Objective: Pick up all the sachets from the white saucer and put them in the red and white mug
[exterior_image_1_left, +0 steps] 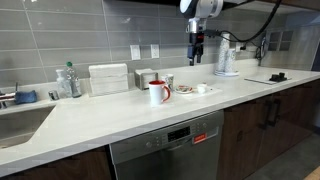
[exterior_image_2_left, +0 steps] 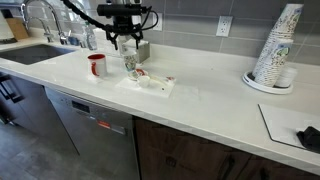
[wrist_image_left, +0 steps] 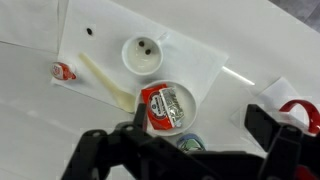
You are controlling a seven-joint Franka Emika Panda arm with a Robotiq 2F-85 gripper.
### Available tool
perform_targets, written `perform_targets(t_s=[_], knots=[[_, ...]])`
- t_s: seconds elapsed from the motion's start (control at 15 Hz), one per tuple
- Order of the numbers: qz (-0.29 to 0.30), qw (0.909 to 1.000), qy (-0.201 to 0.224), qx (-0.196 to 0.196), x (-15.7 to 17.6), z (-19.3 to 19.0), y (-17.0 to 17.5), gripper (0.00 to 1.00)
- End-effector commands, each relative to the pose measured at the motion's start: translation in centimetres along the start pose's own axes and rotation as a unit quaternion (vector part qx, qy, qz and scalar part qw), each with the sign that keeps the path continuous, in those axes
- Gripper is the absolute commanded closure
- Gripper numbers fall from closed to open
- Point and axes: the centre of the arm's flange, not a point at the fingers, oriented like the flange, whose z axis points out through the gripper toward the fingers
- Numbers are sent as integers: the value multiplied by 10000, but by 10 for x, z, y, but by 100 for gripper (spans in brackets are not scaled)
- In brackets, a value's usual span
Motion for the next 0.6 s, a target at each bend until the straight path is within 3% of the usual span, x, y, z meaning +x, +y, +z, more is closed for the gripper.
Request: perform_targets(t_s=[0.0, 0.2, 0.53], knots=[[-3, 10000, 5, -3, 0, -1, 0, 0], [-99, 9999, -26, -21, 2, 4, 0, 0], [-499, 9984, -170, 227, 8, 49, 3, 0]])
